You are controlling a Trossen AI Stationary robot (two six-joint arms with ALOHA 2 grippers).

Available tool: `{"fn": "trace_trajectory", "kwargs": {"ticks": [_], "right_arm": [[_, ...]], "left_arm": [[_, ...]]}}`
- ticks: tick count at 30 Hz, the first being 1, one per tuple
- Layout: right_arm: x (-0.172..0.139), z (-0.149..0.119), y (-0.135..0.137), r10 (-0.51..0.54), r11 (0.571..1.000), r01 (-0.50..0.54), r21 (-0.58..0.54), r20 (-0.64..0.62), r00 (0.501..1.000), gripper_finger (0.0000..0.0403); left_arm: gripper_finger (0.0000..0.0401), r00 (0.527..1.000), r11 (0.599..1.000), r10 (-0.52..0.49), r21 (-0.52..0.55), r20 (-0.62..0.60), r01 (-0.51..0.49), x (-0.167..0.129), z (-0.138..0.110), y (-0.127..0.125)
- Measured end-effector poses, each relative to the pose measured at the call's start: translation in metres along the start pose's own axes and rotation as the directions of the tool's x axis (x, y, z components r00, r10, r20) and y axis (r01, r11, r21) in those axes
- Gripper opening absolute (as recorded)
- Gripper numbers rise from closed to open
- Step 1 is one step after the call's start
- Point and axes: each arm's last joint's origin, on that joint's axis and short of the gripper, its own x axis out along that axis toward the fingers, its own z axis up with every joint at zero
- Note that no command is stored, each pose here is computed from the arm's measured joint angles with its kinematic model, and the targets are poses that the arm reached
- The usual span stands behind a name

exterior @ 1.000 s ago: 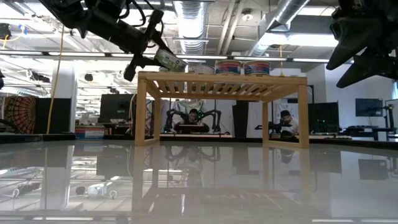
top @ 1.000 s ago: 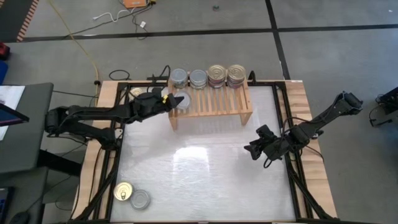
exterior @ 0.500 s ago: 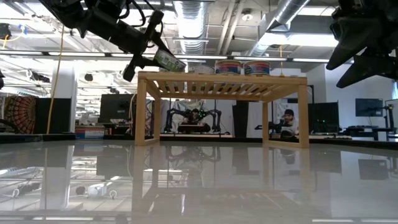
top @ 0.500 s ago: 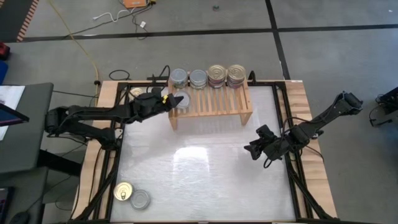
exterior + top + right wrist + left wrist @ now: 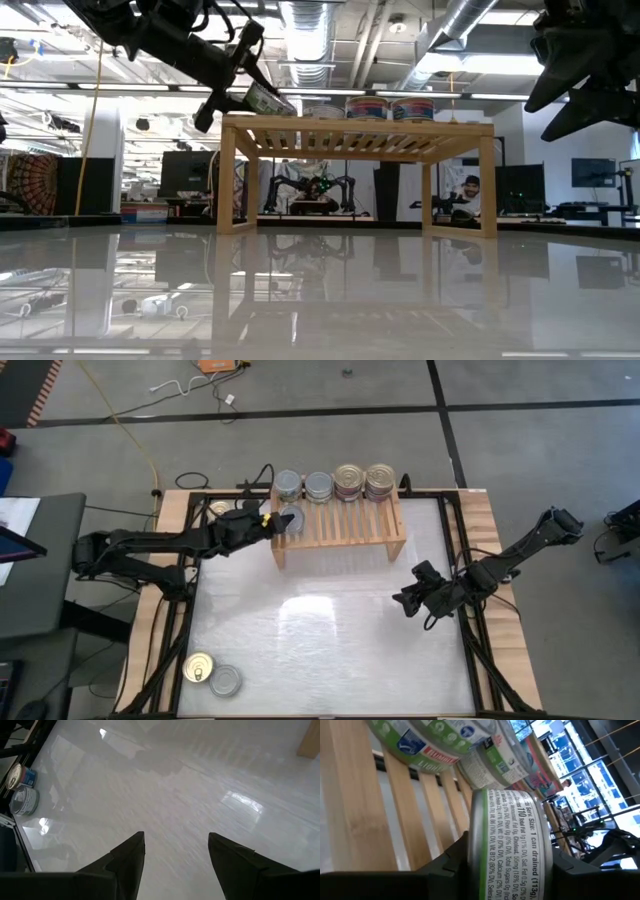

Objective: Stack canned seafood by type on shelf
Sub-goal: Put the green tuna can on the shelf

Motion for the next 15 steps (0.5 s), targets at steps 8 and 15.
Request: {"fn": "trace_trajectory", "kwargs": {"ticks": [8, 15], "right_arm": [[0.0, 0.0, 0.0, 0.0, 1.0, 0.0, 0.0, 0.0, 1.0, 0.0244], [0.0, 0.0, 0.0, 0.0, 1.0, 0.0, -0.001, 0.0, 1.0, 0.0244]], "left_arm": [[0.0204, 0.999, 0.999, 0.037, -0.022, -0.021, -0.038, -0.0002, -0.0019, 0.0036], [0.0215, 1.0, 0.997, 0.007, 0.071, -0.006, -0.006, -0.0017, 0.0006, 0.0001]]}}
